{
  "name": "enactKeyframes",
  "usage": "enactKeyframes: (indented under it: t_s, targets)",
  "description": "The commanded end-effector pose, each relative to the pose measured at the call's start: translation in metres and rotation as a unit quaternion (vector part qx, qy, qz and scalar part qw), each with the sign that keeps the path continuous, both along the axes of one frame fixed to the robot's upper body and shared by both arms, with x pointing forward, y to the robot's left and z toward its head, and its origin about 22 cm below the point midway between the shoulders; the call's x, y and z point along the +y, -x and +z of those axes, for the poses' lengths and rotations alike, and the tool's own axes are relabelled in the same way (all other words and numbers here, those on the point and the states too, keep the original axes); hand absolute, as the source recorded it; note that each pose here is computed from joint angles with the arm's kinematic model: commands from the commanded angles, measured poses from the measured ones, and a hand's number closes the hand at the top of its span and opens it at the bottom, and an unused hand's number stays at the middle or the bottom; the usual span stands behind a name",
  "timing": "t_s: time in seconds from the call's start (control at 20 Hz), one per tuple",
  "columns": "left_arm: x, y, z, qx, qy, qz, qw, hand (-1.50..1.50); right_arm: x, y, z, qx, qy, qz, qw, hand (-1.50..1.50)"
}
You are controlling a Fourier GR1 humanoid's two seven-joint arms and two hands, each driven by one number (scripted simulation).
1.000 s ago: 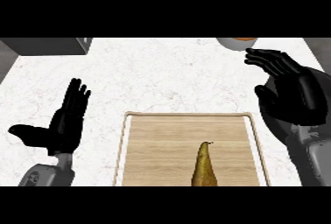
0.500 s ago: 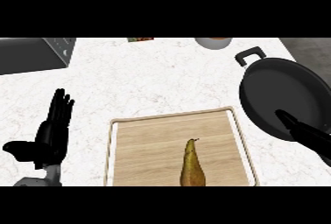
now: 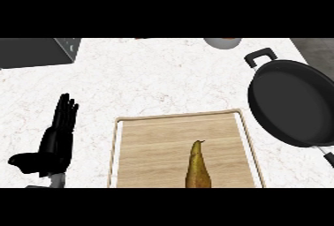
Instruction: Pick the pear from the tray and place it in the pot
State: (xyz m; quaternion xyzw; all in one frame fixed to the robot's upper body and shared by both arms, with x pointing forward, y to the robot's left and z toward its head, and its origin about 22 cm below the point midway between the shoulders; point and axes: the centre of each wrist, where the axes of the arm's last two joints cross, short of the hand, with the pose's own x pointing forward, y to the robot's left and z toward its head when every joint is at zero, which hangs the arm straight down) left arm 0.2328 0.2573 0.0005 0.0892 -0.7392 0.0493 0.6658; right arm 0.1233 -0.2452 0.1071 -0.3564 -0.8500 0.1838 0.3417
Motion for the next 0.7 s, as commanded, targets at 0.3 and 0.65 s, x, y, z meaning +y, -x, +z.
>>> enactKeyframes:
  t_s: [0.3, 0.65]
  targets:
    - [-0.019, 0.001, 0.003, -0.015, -0.004, -0.028, 0.9995, 0.0, 0.018, 0.069, -0.038, 0.241, 0.154, -0.123, 0.95, -1.5]
    - [-0.013, -0.006, -0.001, -0.007, -0.002, -0.036, 0.9993, 0.0, 0.096, 0.068, -0.045, 0.28, 0.147, -0.169, 0.934, -1.5]
